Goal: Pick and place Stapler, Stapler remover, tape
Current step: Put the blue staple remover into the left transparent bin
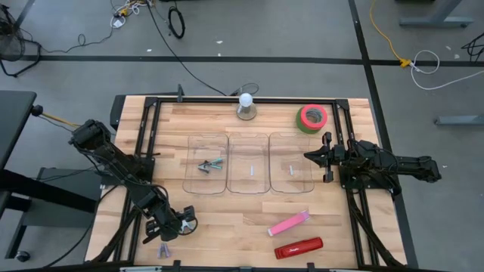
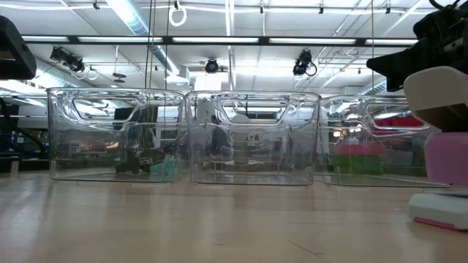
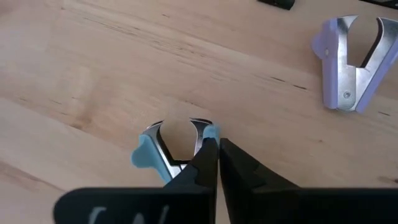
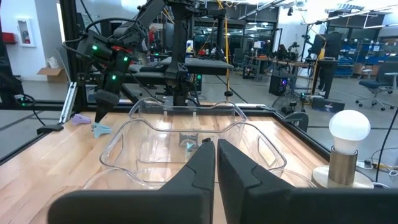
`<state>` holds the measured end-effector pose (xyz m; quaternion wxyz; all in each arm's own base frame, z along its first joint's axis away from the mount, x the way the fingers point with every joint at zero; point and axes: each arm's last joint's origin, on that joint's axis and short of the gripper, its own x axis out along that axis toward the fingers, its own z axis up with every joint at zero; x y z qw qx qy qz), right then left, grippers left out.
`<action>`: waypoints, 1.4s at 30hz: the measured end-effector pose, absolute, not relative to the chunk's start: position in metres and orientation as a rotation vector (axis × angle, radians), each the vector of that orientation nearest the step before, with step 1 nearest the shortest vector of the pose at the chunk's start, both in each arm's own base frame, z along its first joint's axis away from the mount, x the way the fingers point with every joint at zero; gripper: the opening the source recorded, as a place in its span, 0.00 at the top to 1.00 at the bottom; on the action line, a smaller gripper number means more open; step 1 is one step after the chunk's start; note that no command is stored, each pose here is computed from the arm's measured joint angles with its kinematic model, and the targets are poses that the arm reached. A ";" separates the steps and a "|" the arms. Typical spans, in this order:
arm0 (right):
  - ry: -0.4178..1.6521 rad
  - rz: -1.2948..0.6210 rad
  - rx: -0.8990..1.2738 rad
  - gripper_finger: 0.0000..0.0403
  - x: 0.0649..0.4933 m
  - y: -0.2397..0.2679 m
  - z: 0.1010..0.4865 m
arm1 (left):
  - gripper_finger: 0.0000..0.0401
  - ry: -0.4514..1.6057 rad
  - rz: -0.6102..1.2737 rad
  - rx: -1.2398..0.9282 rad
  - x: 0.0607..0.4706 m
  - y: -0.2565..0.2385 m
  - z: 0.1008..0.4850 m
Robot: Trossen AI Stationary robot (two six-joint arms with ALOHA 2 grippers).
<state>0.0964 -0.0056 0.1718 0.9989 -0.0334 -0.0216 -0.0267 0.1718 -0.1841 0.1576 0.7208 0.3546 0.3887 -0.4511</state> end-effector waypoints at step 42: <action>-0.043 -0.053 -0.067 0.95 0.096 -0.006 0.172 | 1.00 0.616 -0.866 0.556 0.224 -0.208 0.265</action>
